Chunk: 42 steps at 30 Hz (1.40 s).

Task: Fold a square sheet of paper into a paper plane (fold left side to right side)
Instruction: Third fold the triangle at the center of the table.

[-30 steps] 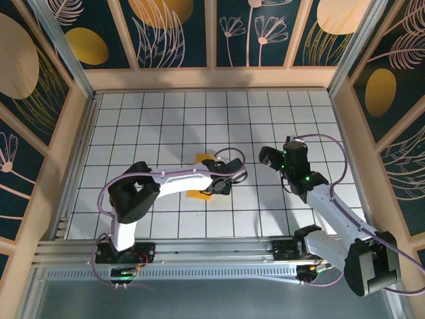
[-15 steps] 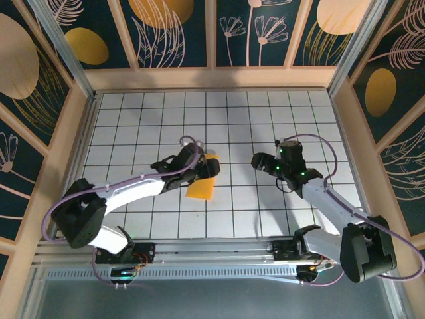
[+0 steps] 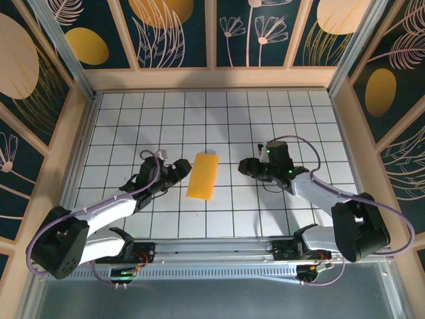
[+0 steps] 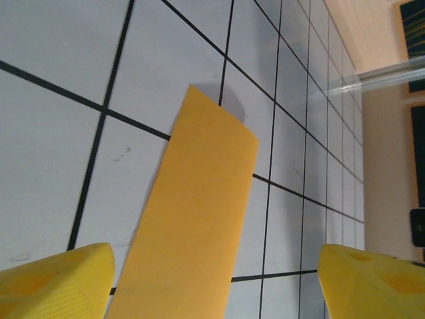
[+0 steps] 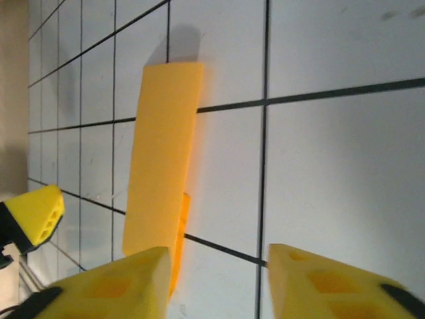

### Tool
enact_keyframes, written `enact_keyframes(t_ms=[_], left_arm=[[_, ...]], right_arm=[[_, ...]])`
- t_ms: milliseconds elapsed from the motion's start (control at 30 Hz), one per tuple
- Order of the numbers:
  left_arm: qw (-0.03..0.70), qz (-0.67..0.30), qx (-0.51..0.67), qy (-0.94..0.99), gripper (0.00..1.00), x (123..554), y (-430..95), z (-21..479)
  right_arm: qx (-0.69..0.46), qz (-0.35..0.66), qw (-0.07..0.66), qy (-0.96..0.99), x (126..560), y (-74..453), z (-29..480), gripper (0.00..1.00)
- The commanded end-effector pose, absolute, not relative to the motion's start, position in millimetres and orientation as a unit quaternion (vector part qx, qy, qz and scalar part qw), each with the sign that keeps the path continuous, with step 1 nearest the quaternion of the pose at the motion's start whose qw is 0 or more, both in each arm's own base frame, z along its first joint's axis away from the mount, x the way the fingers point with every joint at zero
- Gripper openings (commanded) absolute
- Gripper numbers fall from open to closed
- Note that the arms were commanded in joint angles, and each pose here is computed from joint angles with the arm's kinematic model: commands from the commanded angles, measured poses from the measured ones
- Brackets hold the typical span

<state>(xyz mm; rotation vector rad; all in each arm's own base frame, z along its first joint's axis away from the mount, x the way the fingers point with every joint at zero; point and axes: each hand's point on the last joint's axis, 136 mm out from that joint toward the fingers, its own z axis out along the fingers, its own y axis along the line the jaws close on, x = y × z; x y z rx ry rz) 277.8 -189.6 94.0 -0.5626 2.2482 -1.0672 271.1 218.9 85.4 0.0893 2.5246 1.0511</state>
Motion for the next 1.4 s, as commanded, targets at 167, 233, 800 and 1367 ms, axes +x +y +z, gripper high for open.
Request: enact_keyframes(t_ms=[167,233,800,1367], left_arm=[[0.314,-0.411,-0.226,0.826,0.81,278.7,-178.2,105.2],[0.314,-0.406,-0.221,0.829,0.82,279.4,-178.5,105.1],[0.293,-0.39,-0.2,0.85,0.83,283.2,-186.8,91.6],[0.233,-0.394,-0.121,0.881,0.65,278.1,-214.3,77.2]], right_arm=[[0.015,0.446,0.166,0.879,265.0,276.1,89.5,0.06],[0.011,0.451,0.161,0.878,264.2,285.8,86.3,0.0],[-0.015,0.442,0.12,0.889,273.3,329.0,46.3,0.0],[-0.06,0.304,0.089,0.946,265.5,294.2,-6.4,0.0]])
